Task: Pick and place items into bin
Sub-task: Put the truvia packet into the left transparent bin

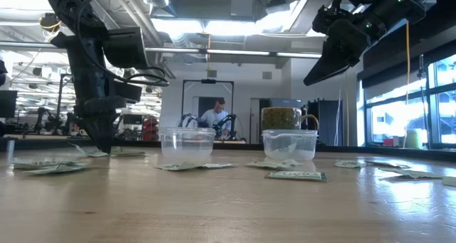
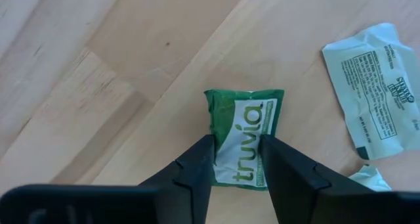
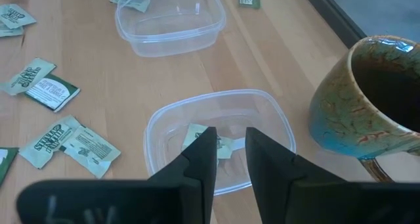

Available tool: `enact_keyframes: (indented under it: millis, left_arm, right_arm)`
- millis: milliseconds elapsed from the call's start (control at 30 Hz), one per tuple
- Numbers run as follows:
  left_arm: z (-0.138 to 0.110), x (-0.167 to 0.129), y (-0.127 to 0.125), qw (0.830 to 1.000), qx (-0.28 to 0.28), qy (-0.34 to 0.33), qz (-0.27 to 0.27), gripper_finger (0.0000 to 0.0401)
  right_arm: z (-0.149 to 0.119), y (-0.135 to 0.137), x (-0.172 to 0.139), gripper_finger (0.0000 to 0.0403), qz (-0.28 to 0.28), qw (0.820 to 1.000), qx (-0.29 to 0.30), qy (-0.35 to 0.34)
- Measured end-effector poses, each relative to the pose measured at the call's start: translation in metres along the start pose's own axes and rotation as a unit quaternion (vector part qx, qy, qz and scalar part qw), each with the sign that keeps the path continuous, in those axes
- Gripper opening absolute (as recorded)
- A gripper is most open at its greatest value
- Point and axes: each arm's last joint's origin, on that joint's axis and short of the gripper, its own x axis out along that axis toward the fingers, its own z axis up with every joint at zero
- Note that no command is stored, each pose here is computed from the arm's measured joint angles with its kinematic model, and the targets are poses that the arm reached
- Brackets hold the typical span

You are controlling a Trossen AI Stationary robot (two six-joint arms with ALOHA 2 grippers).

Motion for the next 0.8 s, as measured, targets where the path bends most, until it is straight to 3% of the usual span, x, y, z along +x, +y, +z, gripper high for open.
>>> enact_keyframes:
  millis: [433, 800]
  left_arm:
    - [0.007, -0.005, -0.003, 1.000, 0.008, -0.003, -0.004, 0.0070]
    - [0.038, -0.030, -0.016, 0.996, 0.049, -0.053, -0.055, 0.0061]
  right_arm:
    - [0.000, 0.000, 0.000, 0.0085, 0.000, 1.000, 0.000, 0.001]
    - [-0.003, 0.000, 0.000, 0.0085, -0.001, 1.000, -0.002, 0.016]
